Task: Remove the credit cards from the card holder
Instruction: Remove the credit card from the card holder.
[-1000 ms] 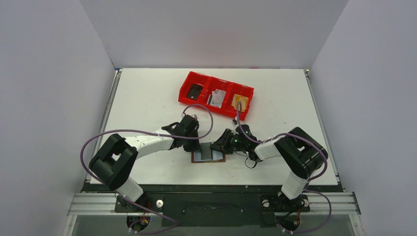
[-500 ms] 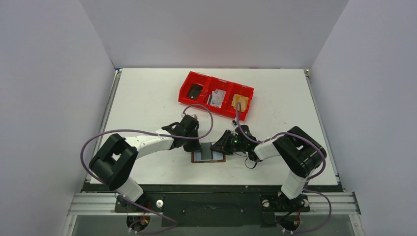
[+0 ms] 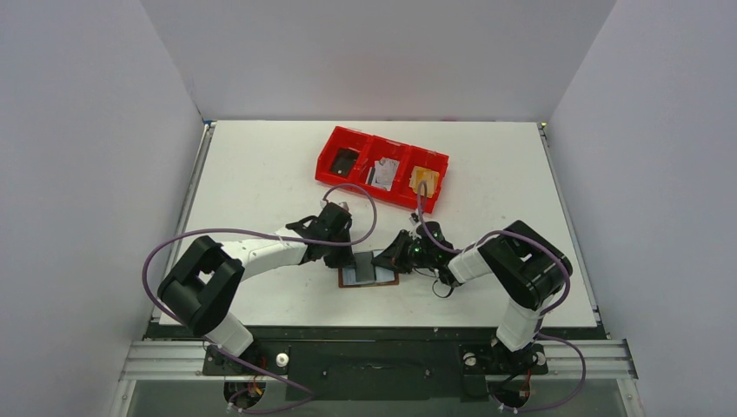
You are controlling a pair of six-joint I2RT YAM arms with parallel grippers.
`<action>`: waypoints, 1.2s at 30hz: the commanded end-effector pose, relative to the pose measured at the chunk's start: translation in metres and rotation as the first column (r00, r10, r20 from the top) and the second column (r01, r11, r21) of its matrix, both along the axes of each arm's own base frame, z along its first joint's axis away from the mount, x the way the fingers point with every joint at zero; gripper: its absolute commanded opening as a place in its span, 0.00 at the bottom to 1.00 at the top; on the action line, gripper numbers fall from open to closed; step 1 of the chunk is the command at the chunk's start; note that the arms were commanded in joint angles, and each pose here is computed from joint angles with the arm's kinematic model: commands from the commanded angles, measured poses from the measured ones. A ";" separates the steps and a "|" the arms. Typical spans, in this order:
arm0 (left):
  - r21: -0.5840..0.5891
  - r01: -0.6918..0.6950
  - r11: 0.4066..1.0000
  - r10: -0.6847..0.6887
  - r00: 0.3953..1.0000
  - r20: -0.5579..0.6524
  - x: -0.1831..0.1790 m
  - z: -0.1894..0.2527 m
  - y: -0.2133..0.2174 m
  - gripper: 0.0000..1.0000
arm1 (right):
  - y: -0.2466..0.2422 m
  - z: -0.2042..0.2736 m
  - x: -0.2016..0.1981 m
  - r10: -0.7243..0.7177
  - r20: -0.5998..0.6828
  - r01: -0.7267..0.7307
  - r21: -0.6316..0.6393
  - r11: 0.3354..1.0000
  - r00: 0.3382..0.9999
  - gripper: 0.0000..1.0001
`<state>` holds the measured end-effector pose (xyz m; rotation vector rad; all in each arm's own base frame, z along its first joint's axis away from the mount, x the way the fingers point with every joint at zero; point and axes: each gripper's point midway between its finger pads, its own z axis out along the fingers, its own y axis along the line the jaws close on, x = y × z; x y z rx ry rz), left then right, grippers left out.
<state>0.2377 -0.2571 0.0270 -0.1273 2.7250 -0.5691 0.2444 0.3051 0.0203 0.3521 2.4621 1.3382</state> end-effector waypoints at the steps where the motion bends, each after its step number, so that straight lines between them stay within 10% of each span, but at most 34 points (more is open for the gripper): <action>1: 0.120 -0.003 0.993 0.013 0.997 -0.081 -0.018 -0.031 0.024 0.00 | 0.002 0.011 0.006 -0.008 0.054 0.007 0.034 0.999 0.999 0.00; 36: 0.158 -0.041 0.987 0.053 0.996 -0.076 -0.017 -0.035 0.043 0.00 | -0.040 0.002 0.015 -0.054 0.088 0.064 -0.115 0.991 0.995 0.00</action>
